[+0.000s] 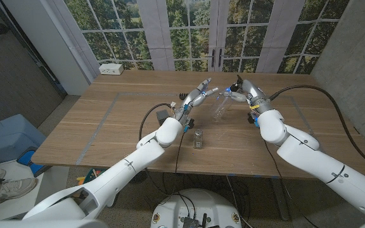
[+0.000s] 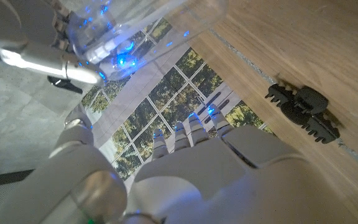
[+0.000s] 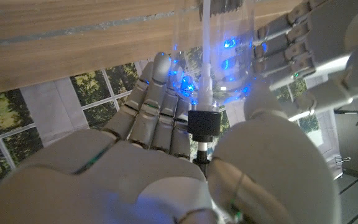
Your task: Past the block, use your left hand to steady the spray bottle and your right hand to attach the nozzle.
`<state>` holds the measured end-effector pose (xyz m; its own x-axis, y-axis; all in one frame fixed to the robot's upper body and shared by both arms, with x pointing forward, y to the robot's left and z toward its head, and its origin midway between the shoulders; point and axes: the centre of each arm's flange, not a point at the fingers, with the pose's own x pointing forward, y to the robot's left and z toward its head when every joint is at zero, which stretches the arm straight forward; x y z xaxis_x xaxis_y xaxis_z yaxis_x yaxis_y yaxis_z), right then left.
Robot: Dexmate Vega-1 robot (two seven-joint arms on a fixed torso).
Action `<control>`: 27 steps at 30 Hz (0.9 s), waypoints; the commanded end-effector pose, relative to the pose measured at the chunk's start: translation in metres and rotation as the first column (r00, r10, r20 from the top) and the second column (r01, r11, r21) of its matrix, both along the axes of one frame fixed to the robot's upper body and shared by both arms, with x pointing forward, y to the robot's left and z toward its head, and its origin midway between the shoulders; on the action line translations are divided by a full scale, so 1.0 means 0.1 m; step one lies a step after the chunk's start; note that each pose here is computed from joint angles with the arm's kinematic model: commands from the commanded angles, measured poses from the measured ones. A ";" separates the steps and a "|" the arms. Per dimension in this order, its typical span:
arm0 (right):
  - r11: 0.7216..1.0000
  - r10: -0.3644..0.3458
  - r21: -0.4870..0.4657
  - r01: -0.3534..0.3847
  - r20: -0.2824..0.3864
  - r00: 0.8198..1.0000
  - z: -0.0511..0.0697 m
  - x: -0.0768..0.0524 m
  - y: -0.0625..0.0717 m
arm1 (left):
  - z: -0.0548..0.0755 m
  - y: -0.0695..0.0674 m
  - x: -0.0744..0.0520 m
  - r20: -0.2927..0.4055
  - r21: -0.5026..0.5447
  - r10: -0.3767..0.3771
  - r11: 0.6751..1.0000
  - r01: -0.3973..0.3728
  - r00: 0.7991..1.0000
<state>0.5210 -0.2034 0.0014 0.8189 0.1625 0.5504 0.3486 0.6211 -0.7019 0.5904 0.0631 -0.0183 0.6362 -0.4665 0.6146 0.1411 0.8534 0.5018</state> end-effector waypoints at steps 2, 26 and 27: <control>0.996 -0.089 -0.013 0.090 0.046 0.995 -0.08 0.17 0.02 | -0.07 0.28 -0.03 -0.115 -0.093 -0.117 0.990 0.107 0.986; 0.958 -0.220 -0.168 0.231 0.083 0.972 -0.27 0.35 0.16 | -0.09 0.67 -0.18 -0.109 -0.305 -0.100 0.950 0.062 0.989; 0.956 -0.221 -0.178 0.232 0.078 0.972 -0.26 0.36 0.17 | -0.09 0.68 -0.18 -0.109 -0.307 -0.099 0.950 0.061 0.989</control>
<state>0.5500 -0.1937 -0.0200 0.7991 0.0731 0.5967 0.4992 0.4723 -0.7264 0.5780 0.1141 -0.0283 0.6734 -0.3847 0.6313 0.2791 0.9230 0.2647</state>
